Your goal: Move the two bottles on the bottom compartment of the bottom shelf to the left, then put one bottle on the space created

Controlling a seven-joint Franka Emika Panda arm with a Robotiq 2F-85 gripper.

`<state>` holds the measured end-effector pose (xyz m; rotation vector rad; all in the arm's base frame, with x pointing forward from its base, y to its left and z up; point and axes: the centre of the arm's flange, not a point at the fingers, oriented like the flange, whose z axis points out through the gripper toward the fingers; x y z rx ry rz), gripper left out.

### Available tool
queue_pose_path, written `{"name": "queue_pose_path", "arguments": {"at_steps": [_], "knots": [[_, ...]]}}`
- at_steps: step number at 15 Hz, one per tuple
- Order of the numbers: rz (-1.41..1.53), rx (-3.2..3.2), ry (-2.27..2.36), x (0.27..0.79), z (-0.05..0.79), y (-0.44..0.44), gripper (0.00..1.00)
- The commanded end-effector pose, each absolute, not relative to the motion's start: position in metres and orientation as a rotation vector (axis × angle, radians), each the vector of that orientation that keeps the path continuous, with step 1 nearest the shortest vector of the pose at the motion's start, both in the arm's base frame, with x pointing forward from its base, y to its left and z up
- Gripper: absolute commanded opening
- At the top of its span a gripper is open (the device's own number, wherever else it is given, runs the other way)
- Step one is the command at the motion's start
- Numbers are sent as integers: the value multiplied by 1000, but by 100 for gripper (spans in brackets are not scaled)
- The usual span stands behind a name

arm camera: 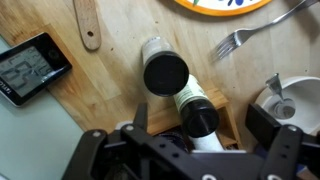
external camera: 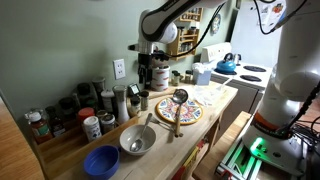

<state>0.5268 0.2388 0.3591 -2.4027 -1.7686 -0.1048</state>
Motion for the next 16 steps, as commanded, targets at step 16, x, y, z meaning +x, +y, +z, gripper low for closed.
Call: {"name": "queue_pose_path", "arguments": {"at_steps": [16], "knots": [[-131, -2398, -2083, 517, 297, 244, 100]]}}
